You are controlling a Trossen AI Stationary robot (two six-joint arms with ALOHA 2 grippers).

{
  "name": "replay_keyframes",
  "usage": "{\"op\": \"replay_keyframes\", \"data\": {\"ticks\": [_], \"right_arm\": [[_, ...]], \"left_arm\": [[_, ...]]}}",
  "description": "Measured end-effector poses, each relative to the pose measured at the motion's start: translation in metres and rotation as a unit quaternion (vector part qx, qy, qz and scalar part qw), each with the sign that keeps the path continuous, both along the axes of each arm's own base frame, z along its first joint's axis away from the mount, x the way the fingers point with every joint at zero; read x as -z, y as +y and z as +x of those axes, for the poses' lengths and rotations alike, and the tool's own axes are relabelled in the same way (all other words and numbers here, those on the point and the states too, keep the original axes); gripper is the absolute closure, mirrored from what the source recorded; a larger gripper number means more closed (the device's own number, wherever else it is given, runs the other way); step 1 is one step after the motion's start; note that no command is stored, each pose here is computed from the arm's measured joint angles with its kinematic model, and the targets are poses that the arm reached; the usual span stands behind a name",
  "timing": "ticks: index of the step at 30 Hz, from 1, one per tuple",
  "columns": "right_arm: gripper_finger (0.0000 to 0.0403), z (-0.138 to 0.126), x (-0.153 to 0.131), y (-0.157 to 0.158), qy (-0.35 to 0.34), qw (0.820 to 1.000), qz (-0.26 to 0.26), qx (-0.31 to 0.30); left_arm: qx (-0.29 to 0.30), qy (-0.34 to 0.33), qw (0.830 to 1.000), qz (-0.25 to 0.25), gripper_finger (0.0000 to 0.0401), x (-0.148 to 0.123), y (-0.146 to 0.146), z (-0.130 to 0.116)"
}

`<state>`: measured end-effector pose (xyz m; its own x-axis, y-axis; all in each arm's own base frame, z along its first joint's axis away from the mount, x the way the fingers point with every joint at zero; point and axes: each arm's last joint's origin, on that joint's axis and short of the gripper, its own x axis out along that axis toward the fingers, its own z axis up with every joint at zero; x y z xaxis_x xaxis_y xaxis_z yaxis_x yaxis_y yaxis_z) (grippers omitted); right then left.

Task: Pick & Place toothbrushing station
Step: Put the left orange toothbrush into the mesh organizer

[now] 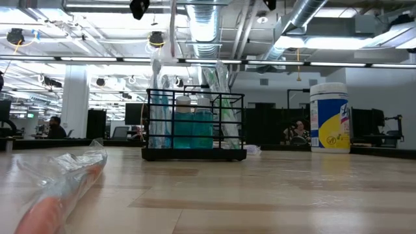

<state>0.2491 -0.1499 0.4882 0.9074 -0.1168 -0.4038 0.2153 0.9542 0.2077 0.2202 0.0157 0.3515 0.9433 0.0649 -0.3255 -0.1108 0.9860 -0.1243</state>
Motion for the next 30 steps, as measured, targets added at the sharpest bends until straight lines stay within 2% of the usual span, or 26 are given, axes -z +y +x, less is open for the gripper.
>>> {"op": "replay_keyframes", "data": {"ticks": [3,11,23,27,30], "right_arm": [[0.028,-0.004,-0.004,0.002,-0.006,1.0,-0.007,0.001],[0.0279,-0.005,-0.004,0.002,-0.005,1.0,-0.008,0.0],[0.0279,-0.005,-0.004,0.002,-0.004,1.0,-0.019,-0.006],[0.0279,-0.005,-0.004,0.002,-0.002,1.0,-0.018,-0.006],[0.0279,-0.005,-0.004,0.002,-0.002,1.0,-0.018,-0.006]], "left_arm": [[0.015,0.011,1.0,-0.007,0.0401,0.003,-0.004,0.003],[0.071,0.065,0.995,-0.008,0.0401,0.027,-0.03,0.028],[0.036,0.107,0.991,0.066,0.0401,0.048,-0.037,0.048],[0.034,0.113,0.991,0.067,0.0401,0.054,-0.037,0.05],[0.031,0.1,0.993,0.061,0.0401,0.048,-0.037,0.046]]}}
